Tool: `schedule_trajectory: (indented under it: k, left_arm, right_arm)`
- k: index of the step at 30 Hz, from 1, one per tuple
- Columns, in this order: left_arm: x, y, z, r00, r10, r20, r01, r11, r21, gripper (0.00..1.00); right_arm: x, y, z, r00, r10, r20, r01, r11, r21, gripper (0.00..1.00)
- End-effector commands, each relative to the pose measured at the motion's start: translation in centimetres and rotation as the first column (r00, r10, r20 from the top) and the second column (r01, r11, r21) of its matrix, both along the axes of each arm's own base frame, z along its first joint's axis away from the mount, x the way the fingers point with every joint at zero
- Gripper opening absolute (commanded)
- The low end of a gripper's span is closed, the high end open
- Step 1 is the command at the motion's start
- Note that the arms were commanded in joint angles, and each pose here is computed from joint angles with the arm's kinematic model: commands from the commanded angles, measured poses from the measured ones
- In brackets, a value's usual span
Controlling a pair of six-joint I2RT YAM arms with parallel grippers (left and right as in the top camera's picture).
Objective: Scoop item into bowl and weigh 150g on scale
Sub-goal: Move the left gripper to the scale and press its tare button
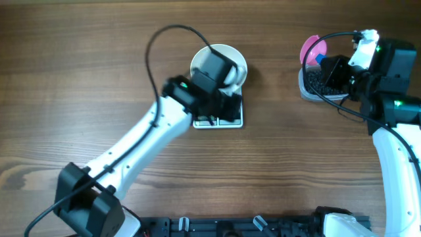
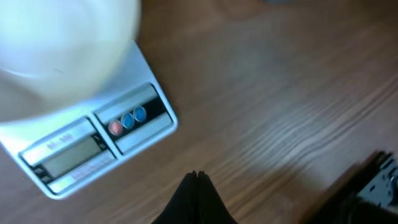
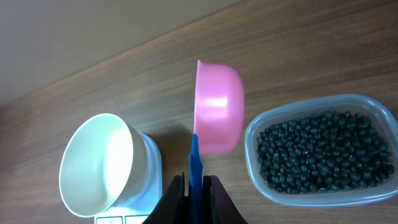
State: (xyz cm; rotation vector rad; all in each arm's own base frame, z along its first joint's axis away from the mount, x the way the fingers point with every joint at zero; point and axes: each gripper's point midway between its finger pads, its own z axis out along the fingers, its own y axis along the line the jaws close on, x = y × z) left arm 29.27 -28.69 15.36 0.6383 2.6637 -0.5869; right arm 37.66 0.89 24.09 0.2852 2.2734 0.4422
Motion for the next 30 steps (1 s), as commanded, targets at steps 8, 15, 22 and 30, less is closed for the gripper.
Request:
schedule_trajectory:
  k: [8,15,22,30]
  left_arm:
    - [-2.9,2.5,-3.1,0.997,0.035,0.067,-0.037,0.999,0.033,0.04]
    - [-0.7,1.6,-4.5,0.948,-0.213,0.236,0.191,0.975,0.114,0.04]
    - [0.9,1.1,-5.8,0.945,-0.196,0.263,0.166,0.977,0.132,0.04]
    - [2.3,0.0,-7.6,0.940,-0.192,0.281,0.163,0.979,0.125,0.04]
  right_arm:
    - [0.0,0.2,1.2,0.999,0.025,0.033,-0.025,1.000,-0.003,0.04]
    - [-0.1,0.2,1.2,0.999,0.019,0.029,-0.019,1.000,0.005,0.04]
    - [0.0,0.2,1.2,1.000,0.012,0.029,-0.012,1.000,0.013,0.04]
    - [-0.1,0.2,1.2,1.000,0.009,0.025,-0.009,1.000,0.017,0.04]
